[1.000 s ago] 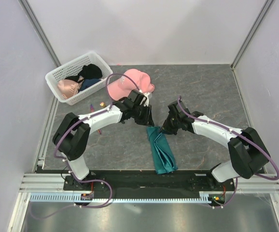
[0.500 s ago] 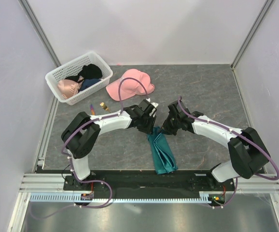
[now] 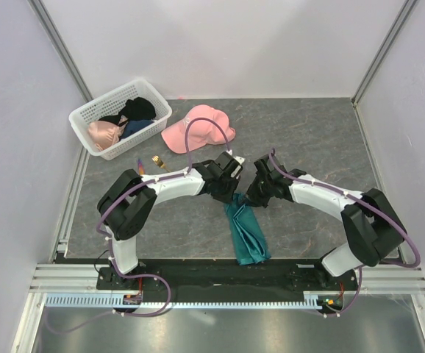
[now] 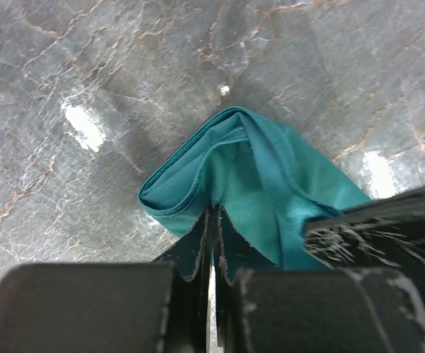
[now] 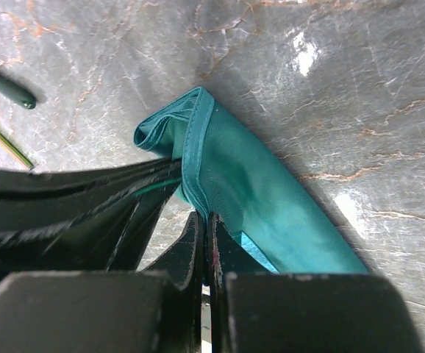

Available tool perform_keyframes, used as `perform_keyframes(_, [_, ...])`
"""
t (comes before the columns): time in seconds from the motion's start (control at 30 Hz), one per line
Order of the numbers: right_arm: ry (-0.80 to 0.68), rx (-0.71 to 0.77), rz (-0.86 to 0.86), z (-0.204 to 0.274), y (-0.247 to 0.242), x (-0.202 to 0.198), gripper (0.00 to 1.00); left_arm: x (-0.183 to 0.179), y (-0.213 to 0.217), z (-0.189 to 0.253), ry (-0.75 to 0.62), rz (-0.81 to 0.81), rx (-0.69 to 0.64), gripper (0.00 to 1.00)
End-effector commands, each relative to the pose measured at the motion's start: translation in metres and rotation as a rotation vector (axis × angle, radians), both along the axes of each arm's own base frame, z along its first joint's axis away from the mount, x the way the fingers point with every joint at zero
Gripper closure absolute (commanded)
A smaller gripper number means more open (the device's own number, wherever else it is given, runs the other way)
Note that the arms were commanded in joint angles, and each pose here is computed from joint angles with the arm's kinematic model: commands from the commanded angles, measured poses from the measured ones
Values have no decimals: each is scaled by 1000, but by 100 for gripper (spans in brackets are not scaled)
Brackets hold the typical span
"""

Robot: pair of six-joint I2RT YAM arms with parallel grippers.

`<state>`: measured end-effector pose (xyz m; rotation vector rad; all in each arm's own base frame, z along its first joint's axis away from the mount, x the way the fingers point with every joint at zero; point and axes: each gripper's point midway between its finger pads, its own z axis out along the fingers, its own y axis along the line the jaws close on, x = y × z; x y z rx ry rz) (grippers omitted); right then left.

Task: Fold the napkin into a case and place the utensils inside
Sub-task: Grasp the top corner of the smaller rectangle folded napkin from the folded napkin.

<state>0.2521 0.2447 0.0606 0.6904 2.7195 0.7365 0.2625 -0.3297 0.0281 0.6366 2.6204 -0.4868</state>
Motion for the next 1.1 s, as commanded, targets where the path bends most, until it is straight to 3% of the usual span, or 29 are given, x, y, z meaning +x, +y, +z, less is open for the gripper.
perform_keyframes(0.0, [21, 53, -24, 9, 15, 9, 100, 7, -16, 39, 0, 9, -122, 98])
perform_keyframes(0.33, [76, 128, -73, -8, 36, 17, 100, -8, -20, 42, 160, 51, -247, 98])
perform_keyframes(0.47, [6, 115, 16, -11, 40, 26, 100, -10, -18, 40, 205, 78, -274, 98])
perform_keyframes(0.53, [-10, 84, 53, -9, 37, 26, 92, -11, -17, 38, 217, 85, -274, 98])
perform_keyframes(0.6, [-28, 64, 105, -5, 34, 22, 75, -11, -15, 37, 227, 92, -275, 98])
perform_keyframes(1.07, [-57, 89, 171, 14, 28, 2, 61, -10, -13, 35, 235, 95, -283, 98])
